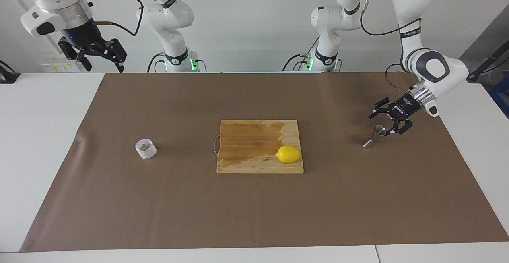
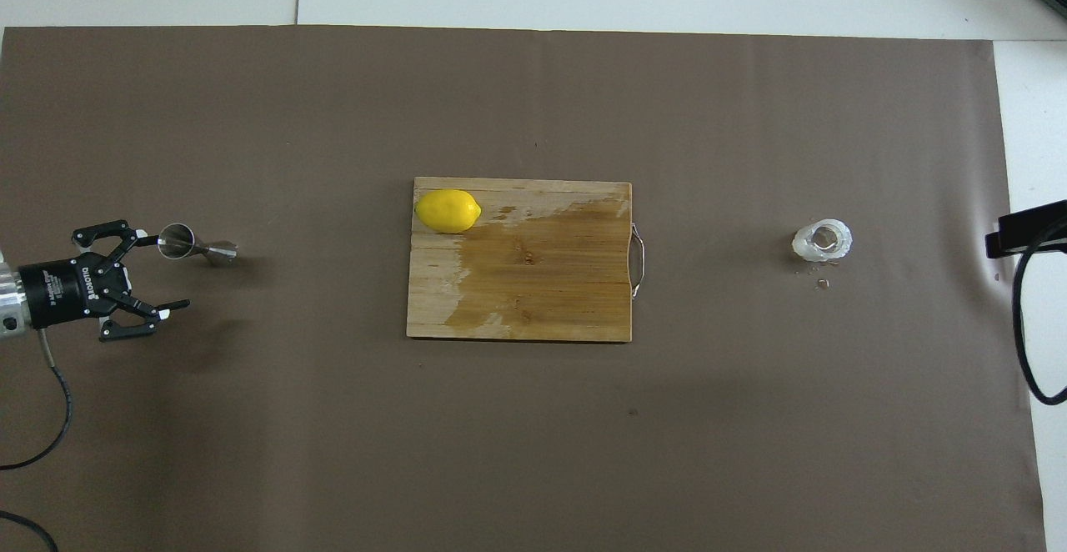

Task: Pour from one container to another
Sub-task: 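Reach the left gripper to the small metal cup and close on it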

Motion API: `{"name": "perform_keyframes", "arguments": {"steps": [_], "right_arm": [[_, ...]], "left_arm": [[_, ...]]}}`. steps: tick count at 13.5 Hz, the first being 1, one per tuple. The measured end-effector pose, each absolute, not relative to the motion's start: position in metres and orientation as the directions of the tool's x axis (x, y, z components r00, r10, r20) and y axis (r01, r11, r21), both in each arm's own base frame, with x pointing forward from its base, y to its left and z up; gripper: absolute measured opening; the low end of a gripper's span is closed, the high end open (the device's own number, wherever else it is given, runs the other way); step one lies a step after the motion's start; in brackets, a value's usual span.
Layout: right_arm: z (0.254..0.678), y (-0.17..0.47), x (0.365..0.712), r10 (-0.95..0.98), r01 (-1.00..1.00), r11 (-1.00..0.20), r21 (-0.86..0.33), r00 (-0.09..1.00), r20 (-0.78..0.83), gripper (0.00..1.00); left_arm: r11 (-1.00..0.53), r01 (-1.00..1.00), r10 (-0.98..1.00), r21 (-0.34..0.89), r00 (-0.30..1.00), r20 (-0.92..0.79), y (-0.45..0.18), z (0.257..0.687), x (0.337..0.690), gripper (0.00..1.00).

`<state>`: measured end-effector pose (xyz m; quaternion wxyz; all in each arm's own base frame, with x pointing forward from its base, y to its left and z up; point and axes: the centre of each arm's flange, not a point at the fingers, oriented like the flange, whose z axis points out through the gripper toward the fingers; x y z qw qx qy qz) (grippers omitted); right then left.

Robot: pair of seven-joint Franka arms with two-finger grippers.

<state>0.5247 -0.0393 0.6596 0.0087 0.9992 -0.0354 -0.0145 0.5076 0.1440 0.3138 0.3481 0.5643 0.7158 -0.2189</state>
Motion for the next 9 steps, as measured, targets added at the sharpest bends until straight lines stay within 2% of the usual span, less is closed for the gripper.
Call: {"name": "perform_keyframes", "arguments": {"steps": [9], "right_arm": [[0.655,-0.039,0.525,-0.071,-0.070,-0.997,0.018,0.997,-0.037,1.00]], "left_arm": [[0.366,0.927,0.635,0.078,-0.188,-0.749,0.134,0.316,0.519,1.00]]}}
